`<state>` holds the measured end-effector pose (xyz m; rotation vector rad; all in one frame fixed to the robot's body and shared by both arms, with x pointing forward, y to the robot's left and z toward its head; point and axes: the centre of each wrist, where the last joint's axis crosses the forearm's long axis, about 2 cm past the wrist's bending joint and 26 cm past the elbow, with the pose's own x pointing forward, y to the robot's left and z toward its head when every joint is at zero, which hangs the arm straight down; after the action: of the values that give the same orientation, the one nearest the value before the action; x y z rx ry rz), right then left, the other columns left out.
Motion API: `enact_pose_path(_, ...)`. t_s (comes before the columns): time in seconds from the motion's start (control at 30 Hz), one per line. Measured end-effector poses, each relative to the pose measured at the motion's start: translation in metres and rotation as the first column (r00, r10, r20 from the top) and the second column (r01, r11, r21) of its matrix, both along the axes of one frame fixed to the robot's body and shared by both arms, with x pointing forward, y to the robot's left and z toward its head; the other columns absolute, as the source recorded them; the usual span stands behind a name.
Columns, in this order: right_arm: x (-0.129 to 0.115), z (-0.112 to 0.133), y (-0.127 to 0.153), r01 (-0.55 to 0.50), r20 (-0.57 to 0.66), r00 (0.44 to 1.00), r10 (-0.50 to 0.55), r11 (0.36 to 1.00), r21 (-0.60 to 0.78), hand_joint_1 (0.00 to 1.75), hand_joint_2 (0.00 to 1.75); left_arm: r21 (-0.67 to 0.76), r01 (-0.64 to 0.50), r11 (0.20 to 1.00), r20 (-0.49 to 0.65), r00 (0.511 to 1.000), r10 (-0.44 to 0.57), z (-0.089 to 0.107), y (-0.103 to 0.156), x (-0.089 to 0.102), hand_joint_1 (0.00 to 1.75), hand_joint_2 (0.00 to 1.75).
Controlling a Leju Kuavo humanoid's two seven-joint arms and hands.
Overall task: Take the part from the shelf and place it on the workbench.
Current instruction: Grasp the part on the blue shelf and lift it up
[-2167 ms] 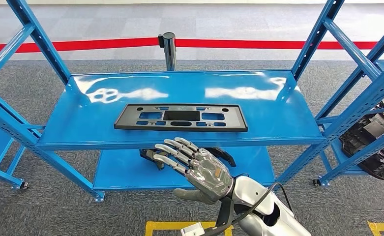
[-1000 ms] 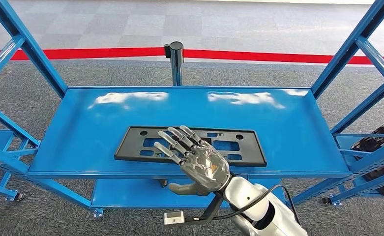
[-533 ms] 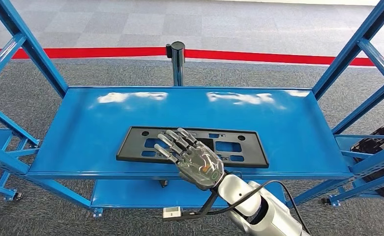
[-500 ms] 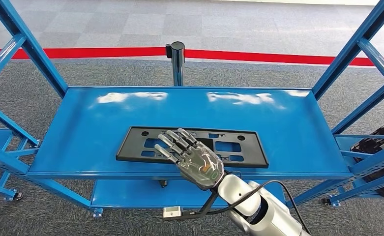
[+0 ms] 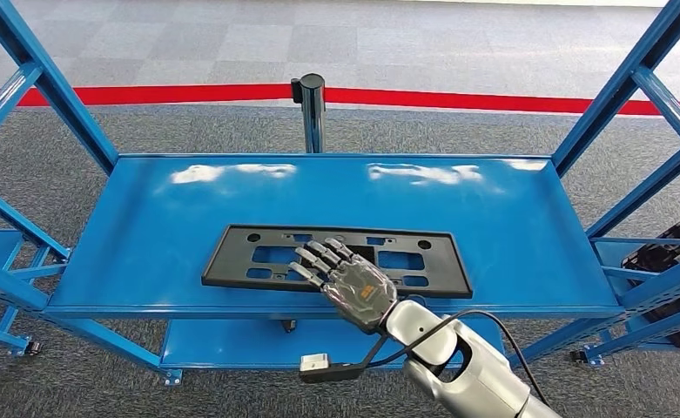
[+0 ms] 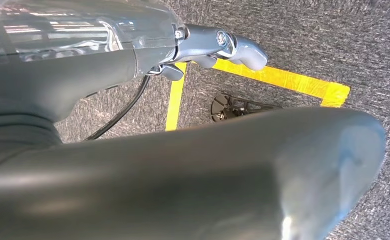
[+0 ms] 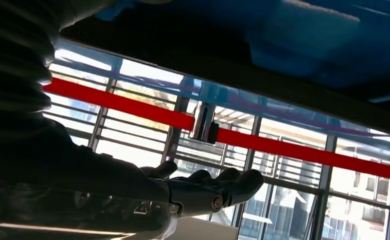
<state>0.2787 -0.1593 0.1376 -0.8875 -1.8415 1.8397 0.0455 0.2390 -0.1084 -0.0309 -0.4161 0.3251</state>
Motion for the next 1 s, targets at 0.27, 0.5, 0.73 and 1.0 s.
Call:
enact_pose_path(0.27, 0.007, -0.013, -0.010, 0.038, -0.114, 0.993, -0.038, 0.999, 0.000, 0.00, 1.75, 0.002, -0.002, 1.000, 0.006, 1.000, 0.002, 0.000, 0.000, 0.000, 0.00, 0.00)
enact_pose_path(0.5, 0.013, -0.017, -0.016, 0.096, -0.147, 0.985, -0.096, 0.995, -0.005, 0.00, 1.75, 0.002, -0.004, 1.000, 0.008, 1.000, 0.004, 0.000, 0.000, 0.000, 0.00, 0.00)
enact_pose_path(0.73, 0.014, -0.017, -0.016, 0.125, -0.132, 0.983, -0.124, 0.992, -0.001, 0.00, 1.75, 0.003, -0.004, 1.000, 0.009, 1.000, 0.004, 0.000, 0.000, 0.000, 0.00, 0.00)
enact_pose_path(1.0, 0.016, -0.017, -0.017, 0.155, -0.118, 0.981, -0.153, 0.988, 0.010, 0.00, 1.75, 0.004, -0.004, 1.000, 0.012, 1.000, 0.004, 0.000, 0.000, 0.000, 0.00, 0.00)
